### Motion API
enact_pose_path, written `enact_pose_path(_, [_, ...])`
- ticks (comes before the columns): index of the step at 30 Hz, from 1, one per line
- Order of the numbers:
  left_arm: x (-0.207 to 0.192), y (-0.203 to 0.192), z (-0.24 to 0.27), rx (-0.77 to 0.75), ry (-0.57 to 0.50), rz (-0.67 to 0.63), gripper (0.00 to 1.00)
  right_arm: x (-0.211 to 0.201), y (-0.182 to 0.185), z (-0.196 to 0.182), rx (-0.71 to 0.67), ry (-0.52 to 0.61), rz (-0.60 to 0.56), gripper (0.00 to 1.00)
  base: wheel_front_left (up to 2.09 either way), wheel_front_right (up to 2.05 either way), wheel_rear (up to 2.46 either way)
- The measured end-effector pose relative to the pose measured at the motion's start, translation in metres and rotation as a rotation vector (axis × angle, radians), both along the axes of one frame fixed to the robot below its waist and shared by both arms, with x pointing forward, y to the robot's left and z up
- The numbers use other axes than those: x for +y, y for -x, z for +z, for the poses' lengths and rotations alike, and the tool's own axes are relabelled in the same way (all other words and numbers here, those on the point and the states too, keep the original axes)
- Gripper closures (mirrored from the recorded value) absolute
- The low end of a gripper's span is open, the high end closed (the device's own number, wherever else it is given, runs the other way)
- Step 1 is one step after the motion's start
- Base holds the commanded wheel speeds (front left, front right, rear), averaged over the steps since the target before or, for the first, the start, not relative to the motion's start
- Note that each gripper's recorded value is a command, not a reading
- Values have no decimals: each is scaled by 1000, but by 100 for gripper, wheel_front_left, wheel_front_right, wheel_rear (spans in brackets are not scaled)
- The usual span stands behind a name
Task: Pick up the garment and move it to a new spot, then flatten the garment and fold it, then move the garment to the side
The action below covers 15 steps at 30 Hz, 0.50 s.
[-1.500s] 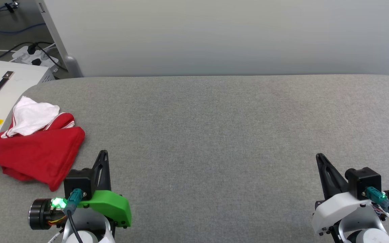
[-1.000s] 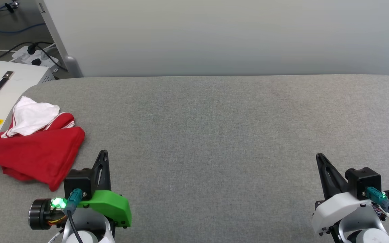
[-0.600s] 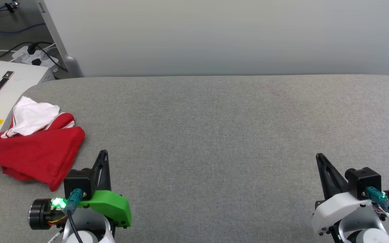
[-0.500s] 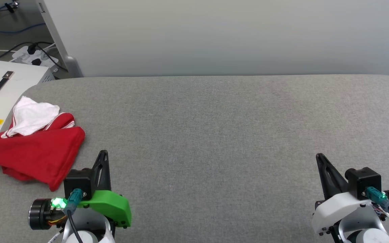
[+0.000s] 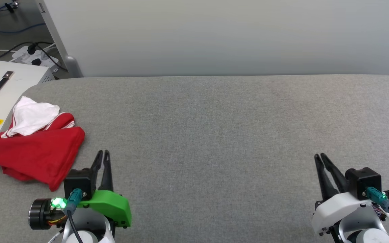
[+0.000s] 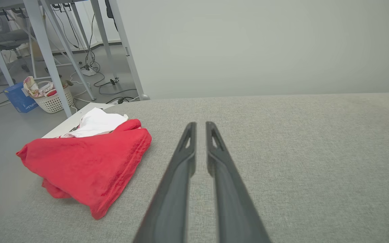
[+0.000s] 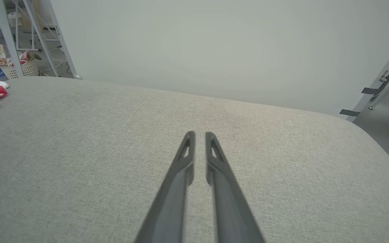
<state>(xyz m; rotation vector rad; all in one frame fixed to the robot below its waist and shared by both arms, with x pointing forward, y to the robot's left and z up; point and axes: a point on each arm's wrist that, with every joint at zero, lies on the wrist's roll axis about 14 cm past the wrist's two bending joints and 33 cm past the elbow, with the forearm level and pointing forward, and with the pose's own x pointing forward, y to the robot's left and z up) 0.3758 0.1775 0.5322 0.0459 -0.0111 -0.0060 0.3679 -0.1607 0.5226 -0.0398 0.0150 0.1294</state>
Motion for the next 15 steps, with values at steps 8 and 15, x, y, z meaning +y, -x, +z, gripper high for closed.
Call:
enact_pose_path(8, [0,0,0,-1,1,-1,0,-1,0,0,-1,-2,-2,0,0,0,0])
enact_pose_path(15, [0,0,2,-16,1,4,0,-4,0,3,-16,-24,-11,0,0,0,0])
